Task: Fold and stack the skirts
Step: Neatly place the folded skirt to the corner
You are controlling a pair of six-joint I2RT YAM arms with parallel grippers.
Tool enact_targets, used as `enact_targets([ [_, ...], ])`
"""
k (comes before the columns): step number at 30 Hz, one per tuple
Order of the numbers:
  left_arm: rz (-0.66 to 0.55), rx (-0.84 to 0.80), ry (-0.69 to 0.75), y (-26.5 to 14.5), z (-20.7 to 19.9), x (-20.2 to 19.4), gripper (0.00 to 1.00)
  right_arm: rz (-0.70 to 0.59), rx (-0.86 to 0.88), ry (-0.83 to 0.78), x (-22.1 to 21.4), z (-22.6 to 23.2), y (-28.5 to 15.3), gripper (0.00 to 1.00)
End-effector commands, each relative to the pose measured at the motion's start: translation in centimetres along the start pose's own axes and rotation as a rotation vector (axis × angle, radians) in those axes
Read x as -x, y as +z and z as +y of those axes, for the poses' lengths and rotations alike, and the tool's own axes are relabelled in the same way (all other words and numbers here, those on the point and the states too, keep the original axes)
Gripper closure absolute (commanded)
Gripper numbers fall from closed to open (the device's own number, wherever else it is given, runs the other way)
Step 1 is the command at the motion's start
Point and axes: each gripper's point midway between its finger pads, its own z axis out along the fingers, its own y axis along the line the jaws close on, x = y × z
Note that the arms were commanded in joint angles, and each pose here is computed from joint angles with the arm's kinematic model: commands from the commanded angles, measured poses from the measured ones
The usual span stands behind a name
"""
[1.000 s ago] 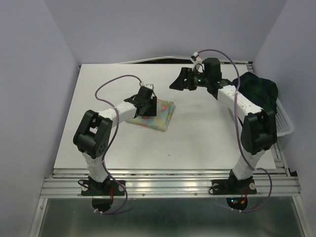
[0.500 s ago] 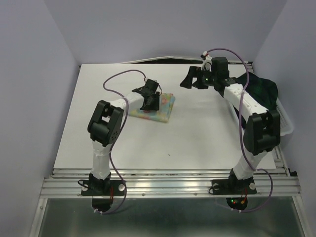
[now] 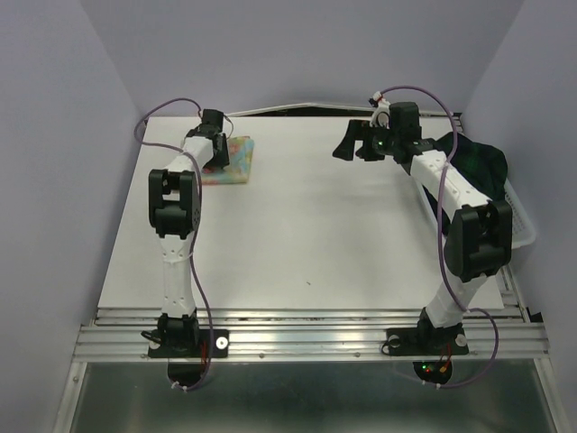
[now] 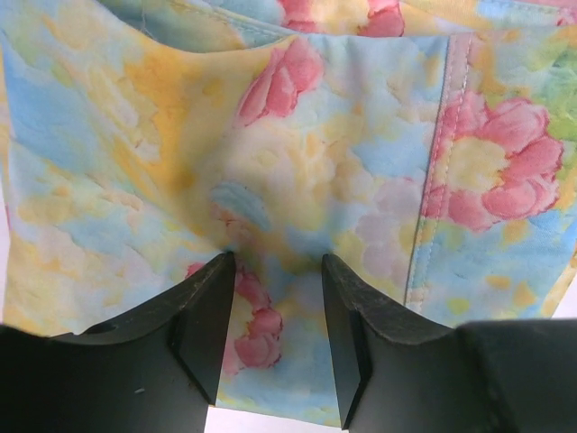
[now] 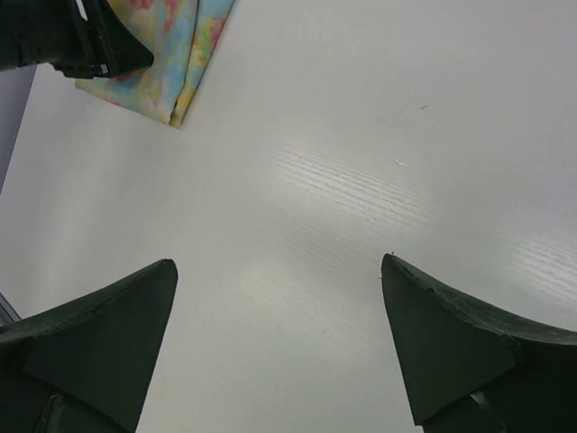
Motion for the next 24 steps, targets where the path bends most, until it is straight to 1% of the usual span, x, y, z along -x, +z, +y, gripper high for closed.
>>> enact_targets([
  [1, 0.053, 0.076, 0.187, 0.3, 3.8, 0.7, 0.46, -0.039, -0.001, -0.041, 1.6, 0.3, -0.8, 0.00],
  [2, 0.073, 0.087, 0.171, 1.1, 5.4, 0.6, 0.47, -0.039, 0.001, -0.039, 1.6, 0.3, -0.8, 0.00],
  [3, 0.045, 0.075, 0.164, 1.0, 5.8, 2.2, 0.47, -0.040, 0.001, -0.040, 1.7, 0.4, -0.8, 0.00],
  [5, 0.049, 0.076, 0.190, 2.3, 7.3, 2.6, 0.46, -0.035, -0.002, -0.038, 1.4, 0.3, -0.8, 0.00],
  [6, 0.026, 0.056, 0.215, 2.2, 7.1, 3.6, 0.46, -0.034, 0.000, -0.036, 1.4, 0.3, -0.8, 0.00],
  [7, 0.018, 0.060, 0.231, 2.4, 7.2, 3.8, 0.46, -0.036, 0.000, -0.038, 1.4, 0.3, -0.9, 0.00],
  [9, -0.009, 0.099, 0.240, 3.1, 9.7, 4.7, 0.46, -0.032, -0.001, -0.035, 1.2, 0.3, -0.9, 0.00],
  [10, -0.014, 0.105, 0.237, 3.2, 10.0, 4.9, 0.46, -0.030, -0.001, -0.035, 1.1, 0.3, -1.0, 0.00],
  [14, -0.039, 0.101, 0.238, 4.1, 10.0, 5.6, 0.46, -0.027, -0.005, -0.033, 0.8, 0.2, -1.0, 0.00],
  [17, -0.058, 0.094, 0.210, 4.6, 9.8, 6.0, 0.46, -0.021, -0.004, -0.026, 0.6, 0.2, -1.0, 0.00],
  [20, -0.083, 0.030, 0.111, 4.8, 8.5, 7.0, 0.46, -0.022, -0.005, -0.025, 0.5, 0.2, -1.1, 0.00],
  [21, -0.089, 0.017, 0.112, 4.8, 8.2, 7.2, 0.46, -0.021, -0.007, -0.024, 0.4, 0.2, -1.1, 0.00],
  [22, -0.092, -0.014, 0.072, 5.1, 7.5, 7.2, 0.46, -0.022, -0.010, -0.026, 0.4, 0.1, -1.1, 0.00],
  [24, -0.103, -0.055, 0.035, 5.1, 6.6, 7.6, 0.46, -0.019, -0.014, -0.026, 0.2, 0.0, -1.2, 0.00],
])
